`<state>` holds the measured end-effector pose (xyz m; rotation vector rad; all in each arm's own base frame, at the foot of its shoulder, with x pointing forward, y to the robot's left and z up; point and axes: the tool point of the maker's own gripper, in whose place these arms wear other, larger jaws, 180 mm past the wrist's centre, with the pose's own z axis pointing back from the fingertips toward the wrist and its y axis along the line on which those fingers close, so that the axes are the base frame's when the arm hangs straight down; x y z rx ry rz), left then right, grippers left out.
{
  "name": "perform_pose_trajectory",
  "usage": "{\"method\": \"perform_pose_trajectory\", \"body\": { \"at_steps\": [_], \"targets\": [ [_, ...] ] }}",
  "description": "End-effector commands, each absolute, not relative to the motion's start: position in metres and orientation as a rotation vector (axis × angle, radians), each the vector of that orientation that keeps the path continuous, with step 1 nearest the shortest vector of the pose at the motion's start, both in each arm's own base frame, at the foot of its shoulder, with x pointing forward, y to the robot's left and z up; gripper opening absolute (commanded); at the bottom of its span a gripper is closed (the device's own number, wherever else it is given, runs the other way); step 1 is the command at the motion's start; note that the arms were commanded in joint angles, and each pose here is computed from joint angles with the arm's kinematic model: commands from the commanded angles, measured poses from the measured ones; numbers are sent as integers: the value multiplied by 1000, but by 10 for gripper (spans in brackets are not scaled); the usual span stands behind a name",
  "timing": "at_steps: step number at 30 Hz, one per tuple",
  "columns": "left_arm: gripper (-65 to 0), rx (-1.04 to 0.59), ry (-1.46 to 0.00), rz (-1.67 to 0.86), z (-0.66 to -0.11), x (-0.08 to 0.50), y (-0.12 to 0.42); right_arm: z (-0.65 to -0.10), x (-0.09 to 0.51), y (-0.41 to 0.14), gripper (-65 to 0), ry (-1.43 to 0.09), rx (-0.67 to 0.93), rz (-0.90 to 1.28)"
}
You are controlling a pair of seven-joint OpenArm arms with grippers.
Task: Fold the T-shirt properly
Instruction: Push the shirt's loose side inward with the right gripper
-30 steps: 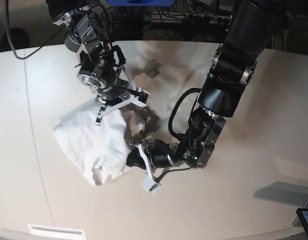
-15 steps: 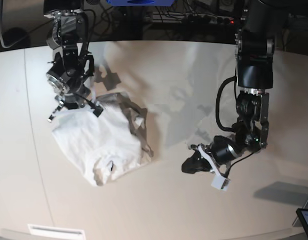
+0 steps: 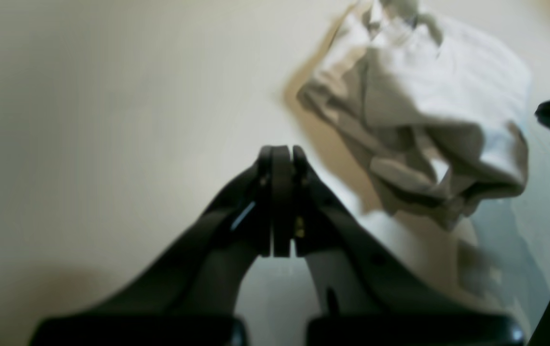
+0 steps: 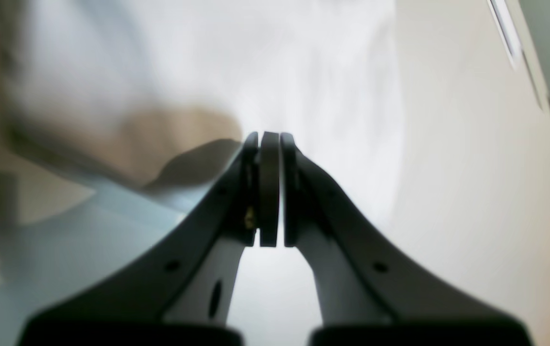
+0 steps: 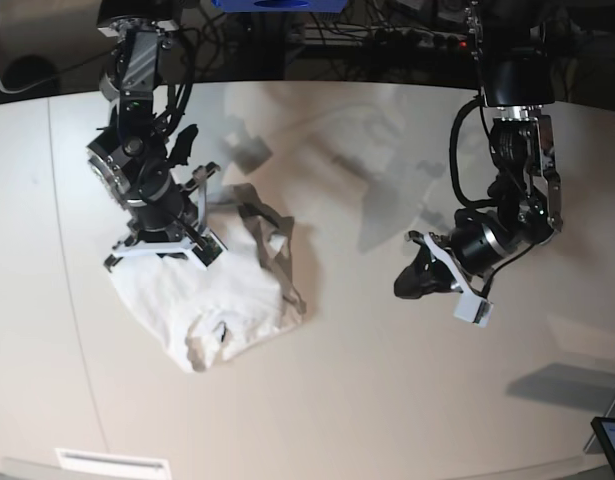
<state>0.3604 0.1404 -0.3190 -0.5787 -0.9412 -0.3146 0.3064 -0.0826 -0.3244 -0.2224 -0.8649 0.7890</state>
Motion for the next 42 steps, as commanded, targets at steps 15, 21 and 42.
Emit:
{"method": "perform_pose_trajectory", "body": {
  "at_steps": [15, 21, 42],
  "targets": [
    [-650, -575, -969, -314, -313, 358, 149, -266, 301, -22, -640, -1126, 558, 530],
    [-650, -576, -958, -313, -317, 353, 148, -295, 315, -23, -640, -1031, 743, 435],
    [-650, -578, -936, -305, -324, 347, 149, -383, 316, -40, -640, -764, 911, 183]
  ]
}}
